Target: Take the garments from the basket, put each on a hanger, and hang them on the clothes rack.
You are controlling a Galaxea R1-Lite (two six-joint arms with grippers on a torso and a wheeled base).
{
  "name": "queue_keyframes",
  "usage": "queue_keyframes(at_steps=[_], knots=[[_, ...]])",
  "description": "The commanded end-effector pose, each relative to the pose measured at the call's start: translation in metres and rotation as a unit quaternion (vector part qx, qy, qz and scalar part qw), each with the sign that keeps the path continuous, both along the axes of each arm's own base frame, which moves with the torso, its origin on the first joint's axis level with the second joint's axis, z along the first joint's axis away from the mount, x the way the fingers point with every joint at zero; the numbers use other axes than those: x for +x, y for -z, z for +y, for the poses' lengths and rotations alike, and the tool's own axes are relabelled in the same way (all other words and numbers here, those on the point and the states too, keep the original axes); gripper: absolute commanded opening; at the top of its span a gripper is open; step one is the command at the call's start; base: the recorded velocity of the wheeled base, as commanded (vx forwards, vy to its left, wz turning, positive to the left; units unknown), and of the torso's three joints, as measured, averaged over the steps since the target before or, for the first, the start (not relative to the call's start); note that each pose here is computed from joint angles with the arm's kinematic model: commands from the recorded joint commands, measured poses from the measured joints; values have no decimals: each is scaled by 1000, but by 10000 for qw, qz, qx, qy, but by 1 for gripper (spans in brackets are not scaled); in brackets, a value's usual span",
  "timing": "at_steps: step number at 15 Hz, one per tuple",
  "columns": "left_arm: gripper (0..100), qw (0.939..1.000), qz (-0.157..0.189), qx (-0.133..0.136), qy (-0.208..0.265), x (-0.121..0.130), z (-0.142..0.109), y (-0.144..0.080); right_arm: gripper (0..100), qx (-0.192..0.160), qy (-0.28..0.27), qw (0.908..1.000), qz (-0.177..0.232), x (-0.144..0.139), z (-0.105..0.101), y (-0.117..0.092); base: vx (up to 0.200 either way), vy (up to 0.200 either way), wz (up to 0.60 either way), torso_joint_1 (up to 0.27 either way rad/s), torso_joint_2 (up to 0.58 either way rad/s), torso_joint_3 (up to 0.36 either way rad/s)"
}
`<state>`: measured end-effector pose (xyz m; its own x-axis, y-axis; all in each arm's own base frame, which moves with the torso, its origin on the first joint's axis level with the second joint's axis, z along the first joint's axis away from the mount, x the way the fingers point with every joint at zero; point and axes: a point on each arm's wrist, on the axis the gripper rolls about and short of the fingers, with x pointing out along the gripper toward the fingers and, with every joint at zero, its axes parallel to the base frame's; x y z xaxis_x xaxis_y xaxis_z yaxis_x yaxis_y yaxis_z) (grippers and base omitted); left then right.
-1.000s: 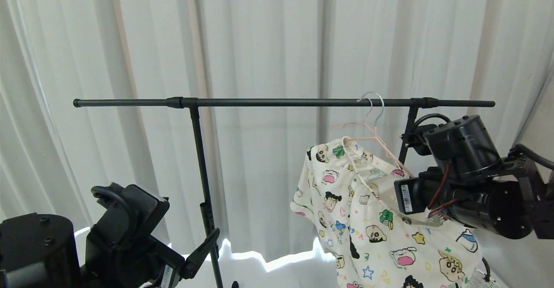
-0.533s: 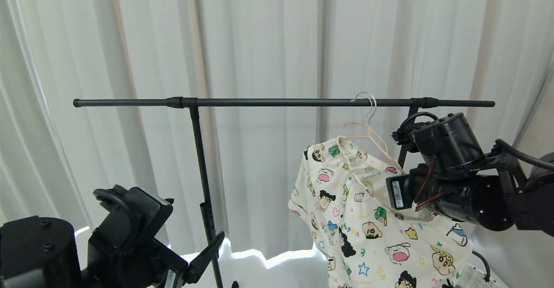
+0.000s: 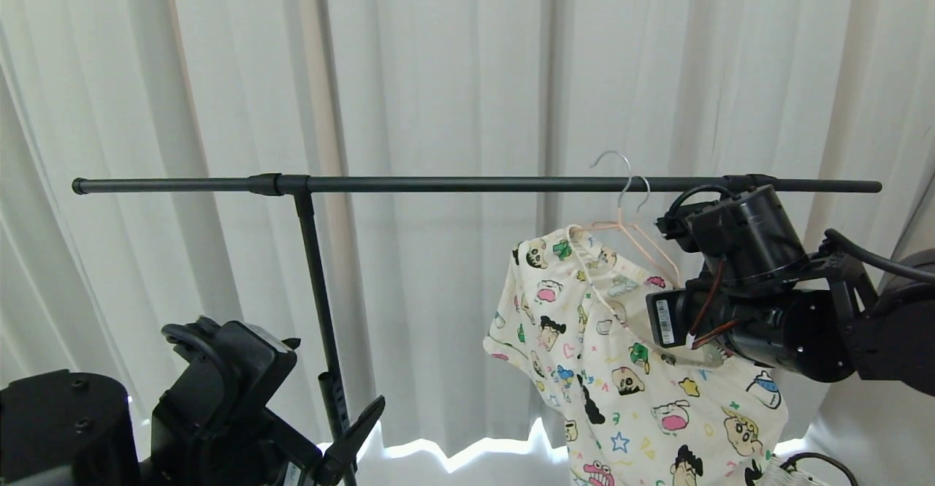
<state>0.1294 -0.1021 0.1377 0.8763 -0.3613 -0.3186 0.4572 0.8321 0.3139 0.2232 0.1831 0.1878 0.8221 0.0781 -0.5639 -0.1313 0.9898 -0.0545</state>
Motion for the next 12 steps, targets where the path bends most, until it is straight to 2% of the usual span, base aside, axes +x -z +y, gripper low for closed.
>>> queue_keyframes(at_steps=[1,7,12], knots=[[100,10000,-4,-3,0,0,0,0,0,-41,1,10000,38,2,2,4,200,0,0,2,2,-2],[100,10000,11,18,2,0,0,1,0,-131,0,9999,71,9,12,10,200,0,0,0,1,3],[100,9998,26,54,184,-5,-4,2,0,-235,-96,9995,188,9,21,20,0,0,0,0,0,0]])
